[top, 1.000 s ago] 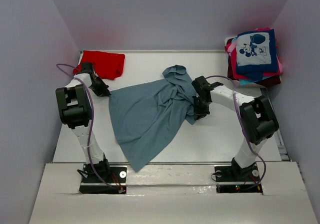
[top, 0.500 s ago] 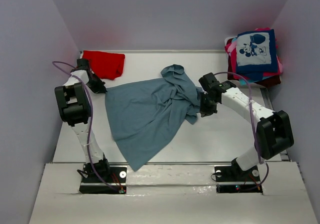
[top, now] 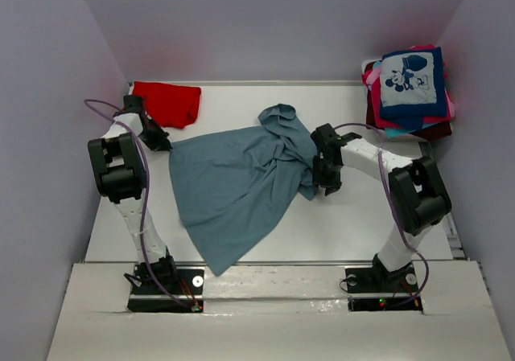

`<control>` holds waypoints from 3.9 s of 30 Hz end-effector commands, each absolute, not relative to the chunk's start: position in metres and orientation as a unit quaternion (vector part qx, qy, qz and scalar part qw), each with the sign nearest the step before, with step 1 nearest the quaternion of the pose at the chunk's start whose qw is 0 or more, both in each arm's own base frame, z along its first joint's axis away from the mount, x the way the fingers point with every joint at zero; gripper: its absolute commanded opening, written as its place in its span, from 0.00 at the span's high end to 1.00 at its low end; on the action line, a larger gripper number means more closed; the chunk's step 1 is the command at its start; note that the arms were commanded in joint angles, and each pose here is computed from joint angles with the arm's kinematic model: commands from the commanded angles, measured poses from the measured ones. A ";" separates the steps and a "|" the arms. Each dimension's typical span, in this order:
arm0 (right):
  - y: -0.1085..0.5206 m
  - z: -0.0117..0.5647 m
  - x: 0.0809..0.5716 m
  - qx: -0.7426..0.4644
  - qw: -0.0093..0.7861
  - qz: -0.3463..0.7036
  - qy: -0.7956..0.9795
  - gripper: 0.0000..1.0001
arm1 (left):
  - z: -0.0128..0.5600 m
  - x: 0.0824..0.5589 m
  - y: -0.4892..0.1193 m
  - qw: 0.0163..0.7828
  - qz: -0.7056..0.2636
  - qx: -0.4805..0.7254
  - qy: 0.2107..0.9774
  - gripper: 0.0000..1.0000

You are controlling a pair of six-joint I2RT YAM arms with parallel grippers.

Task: Fold and stack the t-shirts
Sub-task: Flatten out the tshirt

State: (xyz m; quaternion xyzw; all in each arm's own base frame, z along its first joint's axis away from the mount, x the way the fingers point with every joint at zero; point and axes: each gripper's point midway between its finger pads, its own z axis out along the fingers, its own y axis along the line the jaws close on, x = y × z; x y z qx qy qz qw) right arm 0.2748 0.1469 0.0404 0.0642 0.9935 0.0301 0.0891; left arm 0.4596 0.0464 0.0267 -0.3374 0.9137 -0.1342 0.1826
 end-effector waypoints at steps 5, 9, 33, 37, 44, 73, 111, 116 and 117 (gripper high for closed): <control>0.163 0.030 0.303 0.060 0.116 0.058 0.990 0.54 | 0.040 0.460 0.052 0.195 -0.137 -0.335 0.912 0.94; 0.165 0.035 0.310 0.056 0.123 0.061 0.989 0.54 | 0.037 0.460 0.052 0.192 -0.137 -0.335 0.912 0.94; 0.146 0.058 0.296 0.074 0.137 0.031 0.987 0.93 | 0.032 0.462 0.061 0.189 -0.137 -0.345 0.909 0.94; 0.130 0.075 0.277 0.090 0.142 0.020 0.986 0.93 | 0.031 0.463 0.061 0.189 -0.137 -0.345 0.909 0.94; 0.105 0.095 0.253 0.117 0.144 0.004 0.983 0.93 | 0.033 0.464 0.065 0.190 -0.138 -0.348 0.907 0.94; 0.072 0.152 0.173 0.147 0.119 0.010 0.982 0.93 | 0.034 0.466 0.072 0.180 -0.143 -0.356 0.906 0.94; 0.145 0.163 0.228 0.112 0.137 0.180 0.967 0.01 | 0.118 0.447 -0.001 0.232 -0.199 -0.270 0.913 0.05; 0.161 0.161 0.309 0.110 0.182 0.162 0.964 0.03 | 0.111 0.409 -0.047 0.199 -0.210 -0.226 0.930 0.08; 0.165 0.161 0.321 0.108 0.186 0.162 0.963 0.04 | 0.110 0.403 -0.055 0.194 -0.212 -0.219 0.933 0.09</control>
